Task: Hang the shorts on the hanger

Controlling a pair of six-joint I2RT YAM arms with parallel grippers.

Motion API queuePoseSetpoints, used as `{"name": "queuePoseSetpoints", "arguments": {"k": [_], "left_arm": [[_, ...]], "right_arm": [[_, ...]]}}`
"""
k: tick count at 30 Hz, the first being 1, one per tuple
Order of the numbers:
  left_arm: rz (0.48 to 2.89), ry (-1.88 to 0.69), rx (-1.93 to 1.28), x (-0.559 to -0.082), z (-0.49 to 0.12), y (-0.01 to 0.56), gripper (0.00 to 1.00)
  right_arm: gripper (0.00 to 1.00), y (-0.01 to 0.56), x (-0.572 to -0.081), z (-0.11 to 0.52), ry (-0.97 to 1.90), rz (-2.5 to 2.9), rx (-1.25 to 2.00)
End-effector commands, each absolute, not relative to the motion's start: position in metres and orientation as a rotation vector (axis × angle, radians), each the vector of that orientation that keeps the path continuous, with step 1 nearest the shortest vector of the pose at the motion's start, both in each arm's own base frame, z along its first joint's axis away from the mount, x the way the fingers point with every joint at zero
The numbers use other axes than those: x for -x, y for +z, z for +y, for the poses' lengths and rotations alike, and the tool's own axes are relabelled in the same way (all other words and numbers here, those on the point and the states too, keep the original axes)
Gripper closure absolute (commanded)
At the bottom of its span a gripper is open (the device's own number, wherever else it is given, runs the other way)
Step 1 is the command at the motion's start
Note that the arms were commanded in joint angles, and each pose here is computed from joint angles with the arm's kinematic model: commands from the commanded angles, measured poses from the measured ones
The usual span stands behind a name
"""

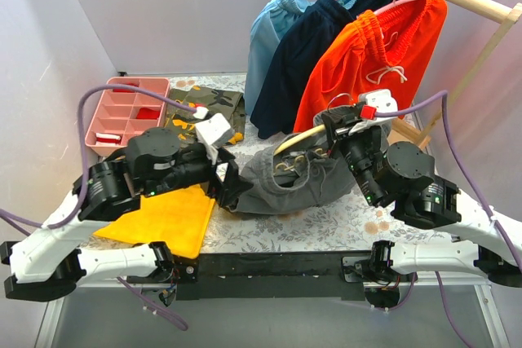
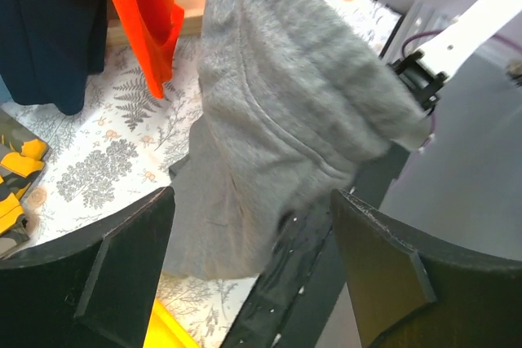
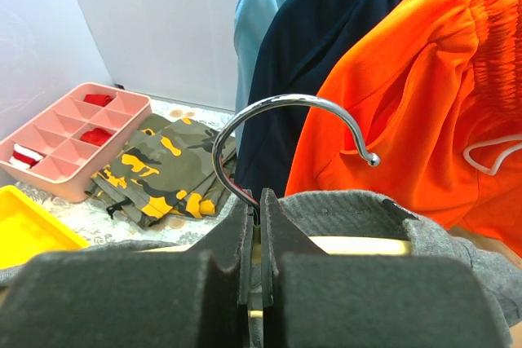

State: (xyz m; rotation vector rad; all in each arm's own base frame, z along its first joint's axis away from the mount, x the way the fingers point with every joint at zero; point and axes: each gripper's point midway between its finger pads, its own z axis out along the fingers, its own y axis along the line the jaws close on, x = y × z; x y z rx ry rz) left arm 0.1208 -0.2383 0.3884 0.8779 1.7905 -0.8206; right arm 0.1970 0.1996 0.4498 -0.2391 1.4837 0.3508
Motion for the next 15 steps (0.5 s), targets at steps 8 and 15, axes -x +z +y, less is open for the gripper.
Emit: {"name": "queuePoseSetpoints", "arguments": {"k": [8, 15], "left_arm": [[1.710, -0.778, -1.023, -0.139, -0.278, 0.378, 0.27], [1.644, -0.842, -1.075, -0.132, -0.292, 0.377, 0.37]], "right_arm": [[0.99, 0.496, -0.190, 0.196, 0.479, 1.410, 0.169], [0.99, 0.499, -0.191, 0.191, 0.466, 1.407, 0.161]]}}
